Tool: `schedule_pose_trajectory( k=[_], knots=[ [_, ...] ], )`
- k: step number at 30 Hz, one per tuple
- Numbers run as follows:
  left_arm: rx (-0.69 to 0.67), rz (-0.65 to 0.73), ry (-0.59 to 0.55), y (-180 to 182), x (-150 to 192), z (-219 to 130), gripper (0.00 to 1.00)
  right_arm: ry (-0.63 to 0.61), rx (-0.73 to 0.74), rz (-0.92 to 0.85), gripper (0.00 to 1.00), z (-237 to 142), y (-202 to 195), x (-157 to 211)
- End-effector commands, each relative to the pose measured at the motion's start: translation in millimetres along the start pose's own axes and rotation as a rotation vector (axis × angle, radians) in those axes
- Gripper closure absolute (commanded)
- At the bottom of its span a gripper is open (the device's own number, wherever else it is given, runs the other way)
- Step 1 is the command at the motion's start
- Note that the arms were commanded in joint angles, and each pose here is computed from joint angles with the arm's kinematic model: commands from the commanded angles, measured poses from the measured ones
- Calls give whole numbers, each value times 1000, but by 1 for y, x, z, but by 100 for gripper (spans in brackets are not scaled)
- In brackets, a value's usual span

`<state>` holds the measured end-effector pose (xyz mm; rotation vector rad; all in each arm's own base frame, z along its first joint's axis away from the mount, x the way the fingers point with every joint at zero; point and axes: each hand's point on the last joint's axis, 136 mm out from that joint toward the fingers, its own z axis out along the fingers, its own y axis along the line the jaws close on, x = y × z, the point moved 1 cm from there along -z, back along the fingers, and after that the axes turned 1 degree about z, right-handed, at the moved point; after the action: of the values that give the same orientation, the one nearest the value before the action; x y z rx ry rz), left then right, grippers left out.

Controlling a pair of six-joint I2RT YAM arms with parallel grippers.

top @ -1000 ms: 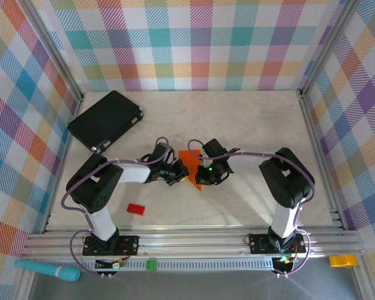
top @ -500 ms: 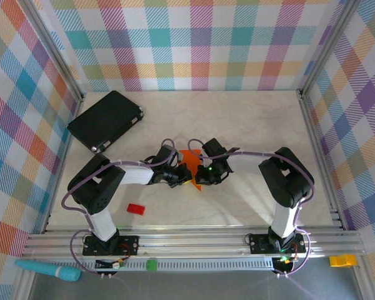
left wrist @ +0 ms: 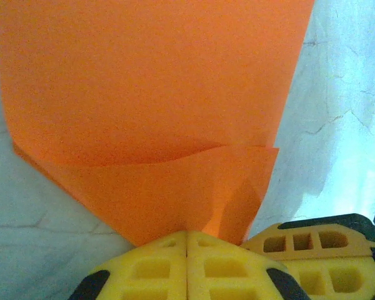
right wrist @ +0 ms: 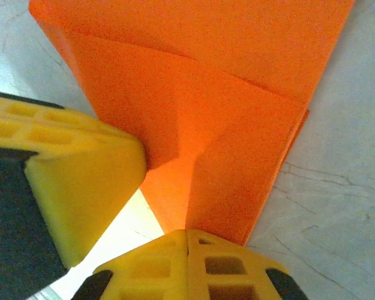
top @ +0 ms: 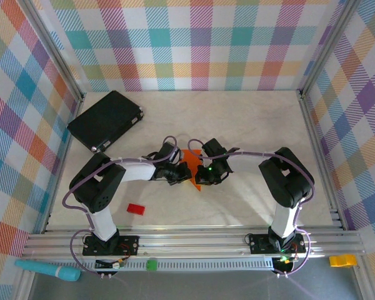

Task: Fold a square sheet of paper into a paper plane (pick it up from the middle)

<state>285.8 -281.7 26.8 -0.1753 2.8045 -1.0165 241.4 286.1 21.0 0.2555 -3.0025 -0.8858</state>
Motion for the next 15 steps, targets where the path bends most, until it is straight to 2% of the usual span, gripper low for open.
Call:
schedule_pose_trajectory(
  k=[1,9,15],
  knots=[
    [-103,-46,-56,37,-25,-1,91,150,264,113,100,17,-70,49],
    [-112,-106,-102,65,-58,-14,88,152,278,117,100,14,-77,51],
    [-115,-96,-109,66,-73,-22,87,141,266,102,100,13,-72,46]
  ],
)
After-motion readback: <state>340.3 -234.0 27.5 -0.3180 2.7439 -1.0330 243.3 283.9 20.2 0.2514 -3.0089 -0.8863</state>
